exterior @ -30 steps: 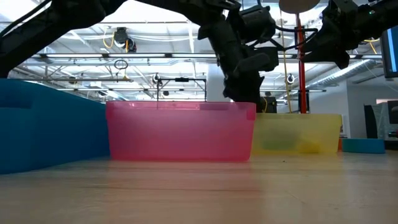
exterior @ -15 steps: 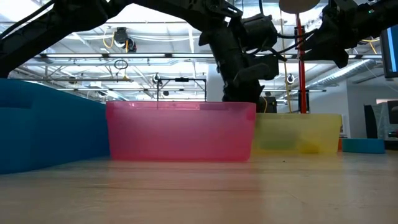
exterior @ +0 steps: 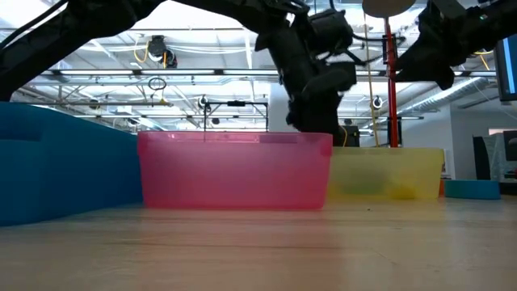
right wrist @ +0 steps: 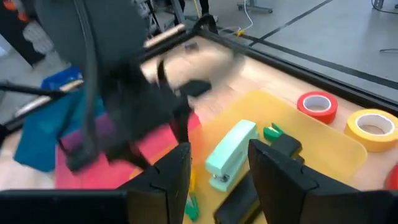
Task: Pick and place Stapler, Stapler remover, tape
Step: Put the blue tape into the blue bin
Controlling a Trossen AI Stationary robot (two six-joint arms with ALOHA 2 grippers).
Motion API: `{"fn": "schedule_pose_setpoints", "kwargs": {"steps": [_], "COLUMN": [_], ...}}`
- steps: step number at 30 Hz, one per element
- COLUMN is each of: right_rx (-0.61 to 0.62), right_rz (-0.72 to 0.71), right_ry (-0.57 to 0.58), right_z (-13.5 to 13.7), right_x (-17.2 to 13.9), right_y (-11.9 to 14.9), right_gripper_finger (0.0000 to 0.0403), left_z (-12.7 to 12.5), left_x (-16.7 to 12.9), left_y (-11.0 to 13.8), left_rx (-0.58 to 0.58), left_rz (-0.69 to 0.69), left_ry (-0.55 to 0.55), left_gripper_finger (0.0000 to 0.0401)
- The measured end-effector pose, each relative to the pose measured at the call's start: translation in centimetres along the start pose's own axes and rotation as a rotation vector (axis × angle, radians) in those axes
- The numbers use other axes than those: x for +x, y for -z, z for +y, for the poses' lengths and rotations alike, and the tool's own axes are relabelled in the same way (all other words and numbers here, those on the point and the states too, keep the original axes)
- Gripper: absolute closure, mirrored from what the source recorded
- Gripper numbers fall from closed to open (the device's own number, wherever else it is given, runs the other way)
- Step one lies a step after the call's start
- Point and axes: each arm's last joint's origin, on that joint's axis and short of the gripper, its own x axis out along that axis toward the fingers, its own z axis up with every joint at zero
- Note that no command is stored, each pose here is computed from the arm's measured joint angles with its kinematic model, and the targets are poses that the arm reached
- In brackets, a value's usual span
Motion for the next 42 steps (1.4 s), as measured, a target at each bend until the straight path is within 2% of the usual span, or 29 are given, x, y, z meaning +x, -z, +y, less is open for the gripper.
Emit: {"fn": "schedule_pose_setpoints", "kwargs": {"steps": [4, 7, 11, 19, 24, 30, 33, 36, 42], "right_rx": [-0.015, -0.008, -0.02, -0.142, -0.2, -0.273, -0.303, -0.328, -0.336], "right_rz": [0.048, 0.051, 0.013, -0.1, -0.118, -0.119, -0.047, 0.083, 0.437], "right_ry": [0.021, -0.019, -0.11, -0.15, -0.151, -0.146, -0.126, -0.107, -0.07], "right_z": [-0.2, -0.1, 0.4, 0.9, 1.1, 1.6, 1.9, 2.1, 2.7], "right_x": [0.0, 0.0, 0.1, 0.0, -0.2, -0.6, -0.8, -0.9, -0.1], "right_y": [0.5, 0.4, -0.2, -1.2, -1.6, -3.1, -3.8, -4.2, -4.6], "right_gripper_finger": [0.0252, 0.0255, 0.0261, 0.0279, 0.029, 0.0302, 0.0303, 0.0303, 0.0303], "left_z": [1.0, 1.8, 2.6, 3.8, 5.1, 6.7, 7.2, 7.4, 7.3], "left_x": [-2.5, -5.1, -8.7, -14.9, -16.6, -18.2, -19.2, -20.5, -22.1], "left_y": [-0.6, -0.9, -0.9, -0.2, 0.6, 3.0, 5.0, 7.5, 13.4], "left_rx": [-0.028, -0.034, -0.048, -0.044, -0.054, -0.12, -0.171, -0.223, -0.338], "left_rz": [-0.056, -0.106, -0.147, -0.203, -0.227, -0.253, -0.285, -0.348, -0.473], "left_ry": [-0.014, -0.026, -0.042, -0.049, 0.015, -0.02, -0.041, -0.06, -0.1], "left_gripper_finger": [0.0165, 0.0168, 0.0167, 0.0167, 0.0166, 0.0166, 0.0167, 0.0167, 0.0167]}}
